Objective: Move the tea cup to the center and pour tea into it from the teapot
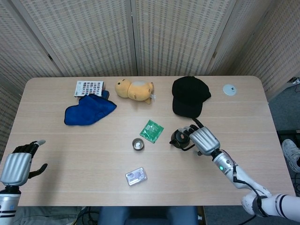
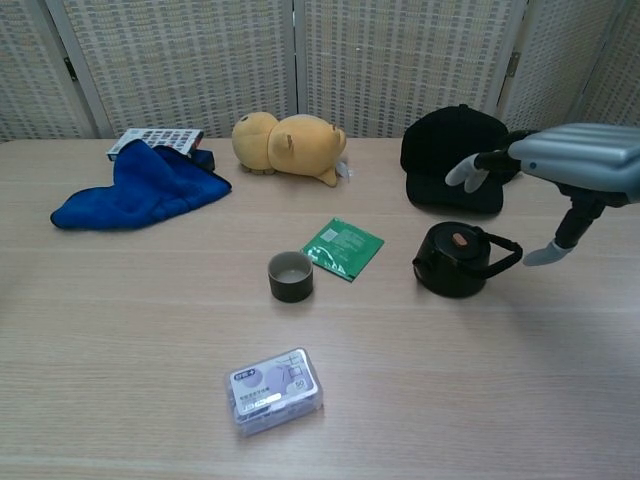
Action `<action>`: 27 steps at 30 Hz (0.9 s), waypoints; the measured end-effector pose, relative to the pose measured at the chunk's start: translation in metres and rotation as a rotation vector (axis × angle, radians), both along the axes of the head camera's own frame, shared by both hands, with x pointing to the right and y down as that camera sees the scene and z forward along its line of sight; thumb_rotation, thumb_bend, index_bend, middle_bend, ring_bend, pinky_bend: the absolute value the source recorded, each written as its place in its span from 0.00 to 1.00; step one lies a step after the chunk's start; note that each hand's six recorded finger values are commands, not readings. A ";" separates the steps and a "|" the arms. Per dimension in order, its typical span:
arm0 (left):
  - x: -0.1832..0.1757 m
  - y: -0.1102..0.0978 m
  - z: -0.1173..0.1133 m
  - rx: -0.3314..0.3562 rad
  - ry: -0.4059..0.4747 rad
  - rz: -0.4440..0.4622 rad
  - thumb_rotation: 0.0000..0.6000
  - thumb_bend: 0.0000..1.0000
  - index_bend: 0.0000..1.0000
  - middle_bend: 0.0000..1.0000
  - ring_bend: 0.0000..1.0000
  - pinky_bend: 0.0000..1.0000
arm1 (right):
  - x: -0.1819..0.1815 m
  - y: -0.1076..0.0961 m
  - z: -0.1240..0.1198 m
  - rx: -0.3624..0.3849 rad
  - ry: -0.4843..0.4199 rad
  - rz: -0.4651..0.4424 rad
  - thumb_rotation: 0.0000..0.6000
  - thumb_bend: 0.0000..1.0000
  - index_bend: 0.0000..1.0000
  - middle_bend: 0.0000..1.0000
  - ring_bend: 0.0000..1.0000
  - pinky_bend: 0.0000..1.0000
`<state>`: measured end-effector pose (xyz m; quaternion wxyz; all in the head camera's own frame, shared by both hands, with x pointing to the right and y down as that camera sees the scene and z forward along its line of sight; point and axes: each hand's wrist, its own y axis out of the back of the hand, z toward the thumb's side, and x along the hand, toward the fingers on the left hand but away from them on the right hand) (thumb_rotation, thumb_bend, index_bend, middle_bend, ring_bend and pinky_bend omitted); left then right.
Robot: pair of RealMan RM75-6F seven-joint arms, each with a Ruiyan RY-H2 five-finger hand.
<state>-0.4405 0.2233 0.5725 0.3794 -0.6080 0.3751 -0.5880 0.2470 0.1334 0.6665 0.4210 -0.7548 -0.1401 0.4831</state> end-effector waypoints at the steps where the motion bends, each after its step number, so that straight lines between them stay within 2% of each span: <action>1: 0.000 0.000 0.000 0.001 0.000 0.000 1.00 0.22 0.23 0.27 0.32 0.30 | 0.002 0.001 -0.001 0.001 -0.007 -0.001 1.00 0.05 0.30 0.30 0.27 0.04; 7: -0.001 0.001 -0.003 0.003 -0.006 -0.004 1.00 0.22 0.23 0.27 0.32 0.30 | 0.006 0.003 0.003 0.002 -0.014 -0.015 1.00 0.05 0.40 0.39 0.33 0.04; 14: -0.002 0.002 -0.004 0.001 -0.011 -0.007 1.00 0.22 0.23 0.27 0.32 0.30 | 0.002 0.008 0.016 -0.029 -0.008 -0.036 1.00 0.04 0.44 0.43 0.35 0.04; 17: -0.003 0.002 -0.004 -0.001 -0.011 -0.008 1.00 0.22 0.23 0.27 0.32 0.30 | -0.001 0.009 0.017 -0.038 -0.025 -0.034 1.00 0.00 0.46 0.44 0.37 0.02; 22: -0.004 0.002 -0.004 -0.001 -0.011 -0.010 1.00 0.22 0.23 0.27 0.32 0.29 | -0.004 0.009 0.016 -0.047 -0.055 -0.026 0.99 0.00 0.51 0.46 0.37 0.00; 27: -0.003 0.002 -0.004 -0.001 -0.008 -0.009 1.00 0.22 0.23 0.27 0.32 0.29 | -0.004 0.009 0.015 -0.045 -0.056 -0.028 0.78 0.00 0.55 0.48 0.37 0.00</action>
